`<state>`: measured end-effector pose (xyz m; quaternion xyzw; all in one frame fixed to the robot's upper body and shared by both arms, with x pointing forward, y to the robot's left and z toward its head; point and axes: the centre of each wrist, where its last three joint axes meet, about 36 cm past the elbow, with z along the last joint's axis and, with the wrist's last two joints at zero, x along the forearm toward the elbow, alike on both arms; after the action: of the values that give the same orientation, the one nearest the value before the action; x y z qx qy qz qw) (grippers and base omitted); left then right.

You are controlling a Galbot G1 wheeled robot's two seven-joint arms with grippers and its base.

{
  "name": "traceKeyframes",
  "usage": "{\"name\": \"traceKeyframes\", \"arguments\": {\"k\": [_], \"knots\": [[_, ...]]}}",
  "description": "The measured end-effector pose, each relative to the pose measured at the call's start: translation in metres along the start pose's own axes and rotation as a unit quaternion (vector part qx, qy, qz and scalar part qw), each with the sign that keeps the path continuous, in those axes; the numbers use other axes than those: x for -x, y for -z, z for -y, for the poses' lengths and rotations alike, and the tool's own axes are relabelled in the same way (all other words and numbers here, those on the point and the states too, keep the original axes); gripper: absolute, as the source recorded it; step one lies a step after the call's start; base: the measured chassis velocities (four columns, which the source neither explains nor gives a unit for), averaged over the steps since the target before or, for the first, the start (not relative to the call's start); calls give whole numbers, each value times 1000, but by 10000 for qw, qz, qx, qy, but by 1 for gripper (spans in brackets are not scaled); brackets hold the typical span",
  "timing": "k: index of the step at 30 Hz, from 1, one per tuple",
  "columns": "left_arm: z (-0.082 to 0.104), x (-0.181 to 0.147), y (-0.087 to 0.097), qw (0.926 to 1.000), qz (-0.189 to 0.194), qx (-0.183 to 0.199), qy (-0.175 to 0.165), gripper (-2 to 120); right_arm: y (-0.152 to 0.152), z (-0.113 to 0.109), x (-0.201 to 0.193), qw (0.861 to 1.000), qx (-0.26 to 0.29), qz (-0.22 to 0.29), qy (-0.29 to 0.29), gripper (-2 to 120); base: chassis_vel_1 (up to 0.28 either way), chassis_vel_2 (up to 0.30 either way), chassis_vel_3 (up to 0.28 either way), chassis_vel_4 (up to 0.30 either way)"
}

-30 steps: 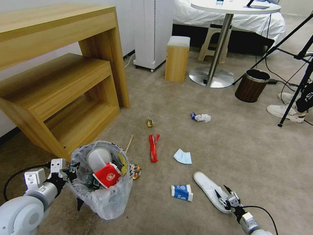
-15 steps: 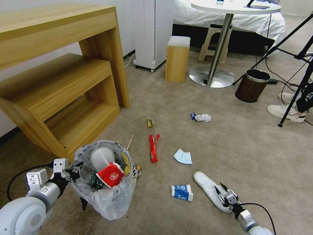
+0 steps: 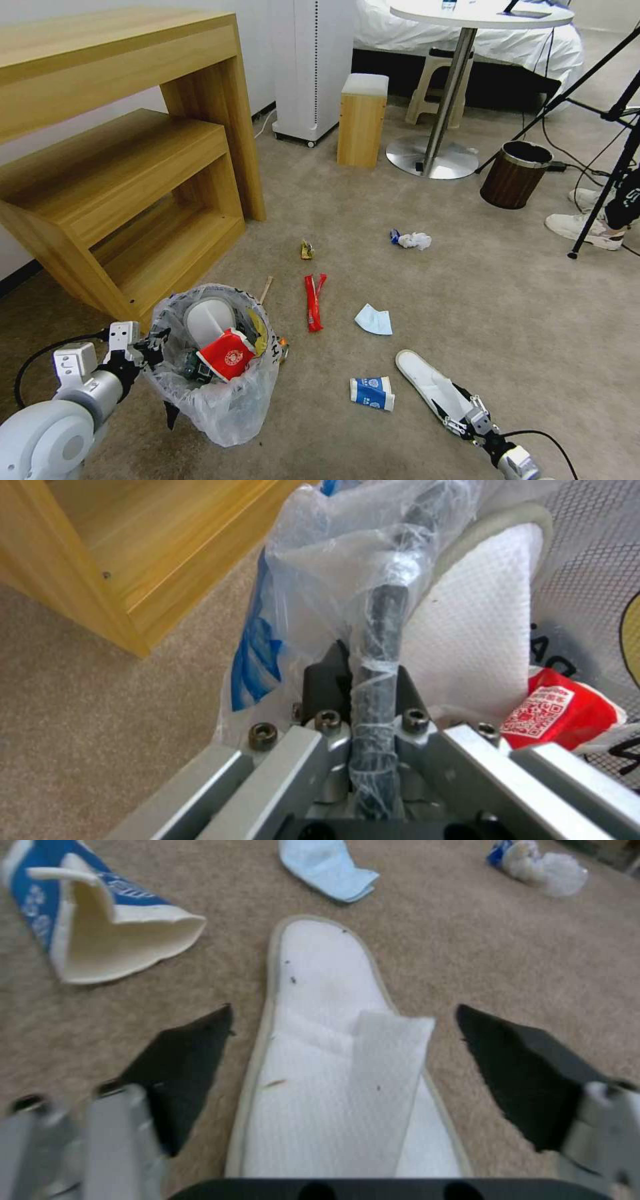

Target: Pick up the trash bin and place the garbage on the floor into it.

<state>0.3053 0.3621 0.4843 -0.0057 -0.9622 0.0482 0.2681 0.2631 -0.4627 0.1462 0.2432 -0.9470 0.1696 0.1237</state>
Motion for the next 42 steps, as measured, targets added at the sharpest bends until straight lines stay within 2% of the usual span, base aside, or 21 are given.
{"name": "traceKeyframes", "arguments": {"k": [6,15,25,37,40,42], "knots": [[-2,2,-2,10000,-5,-47,22,1,-5,4,-24,9996,244,83,116,97,0,0,0,0],[-2,4,-3,10000,-11,-82,9,1,-19,11,-28,9997,236,30,-17,96,0,0,0,0],[-1,4,-4,9999,-41,-98,-11,1,-29,27,-10,9994,230,43,-263,86,0,0,0,0],[3,1,-1,9999,-7,-115,-105,1,-29,22,20,9995,239,88,-202,82,0,0,0,0],[5,0,2,9997,26,-151,-170,1,-30,16,25,9995,234,71,-180,71,0,0,0,0],[6,-1,3,9997,31,-156,-191,1,-30,15,26,9996,223,62,-173,68,0,0,0,0]]}}
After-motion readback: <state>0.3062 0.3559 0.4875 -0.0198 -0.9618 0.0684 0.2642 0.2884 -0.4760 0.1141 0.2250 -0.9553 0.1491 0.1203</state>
